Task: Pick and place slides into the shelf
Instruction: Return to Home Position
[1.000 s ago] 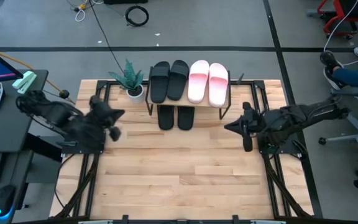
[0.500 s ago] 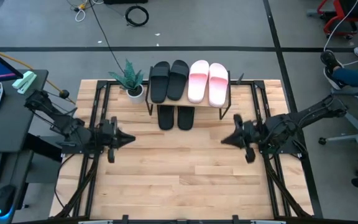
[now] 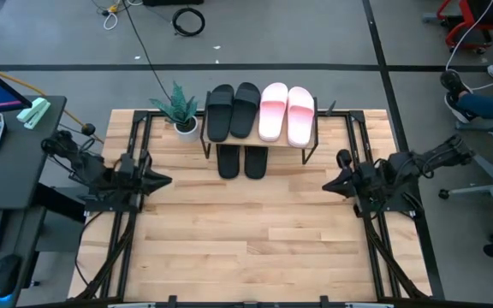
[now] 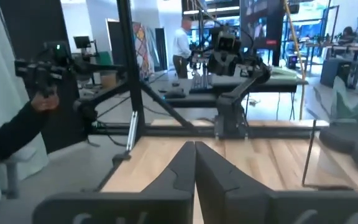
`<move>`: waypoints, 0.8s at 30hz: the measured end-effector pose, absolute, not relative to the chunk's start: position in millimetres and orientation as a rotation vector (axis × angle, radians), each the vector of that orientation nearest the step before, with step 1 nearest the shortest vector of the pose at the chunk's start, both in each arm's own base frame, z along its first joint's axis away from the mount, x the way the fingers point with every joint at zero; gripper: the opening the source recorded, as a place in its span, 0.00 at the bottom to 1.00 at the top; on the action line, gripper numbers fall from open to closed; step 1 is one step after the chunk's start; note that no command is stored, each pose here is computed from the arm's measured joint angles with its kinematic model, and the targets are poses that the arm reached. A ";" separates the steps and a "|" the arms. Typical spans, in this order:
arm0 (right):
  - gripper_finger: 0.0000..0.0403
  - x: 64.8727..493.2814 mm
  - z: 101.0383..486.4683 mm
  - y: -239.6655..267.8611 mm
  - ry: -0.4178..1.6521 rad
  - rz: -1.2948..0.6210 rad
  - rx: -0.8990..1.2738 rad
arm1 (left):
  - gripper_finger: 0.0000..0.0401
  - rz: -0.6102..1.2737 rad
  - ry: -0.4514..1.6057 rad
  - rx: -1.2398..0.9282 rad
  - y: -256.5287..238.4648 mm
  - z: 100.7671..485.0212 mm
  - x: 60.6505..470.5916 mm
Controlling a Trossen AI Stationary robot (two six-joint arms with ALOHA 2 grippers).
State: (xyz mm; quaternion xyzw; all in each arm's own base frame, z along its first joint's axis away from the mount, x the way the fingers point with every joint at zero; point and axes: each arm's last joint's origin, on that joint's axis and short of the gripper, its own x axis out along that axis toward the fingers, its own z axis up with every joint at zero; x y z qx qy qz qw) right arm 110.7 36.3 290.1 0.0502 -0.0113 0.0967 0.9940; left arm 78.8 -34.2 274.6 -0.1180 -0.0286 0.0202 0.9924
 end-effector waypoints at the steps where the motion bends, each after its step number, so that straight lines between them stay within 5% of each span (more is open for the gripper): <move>1: 0.04 107.6 285.1 34.7 -0.026 0.191 0.102 | 0.06 0.038 -0.047 -0.246 -33.4 272.9 77.5; 24: 0.03 88.1 214.5 21.3 -0.083 0.061 0.241 | 0.09 0.047 0.011 -0.316 -35.7 266.6 80.8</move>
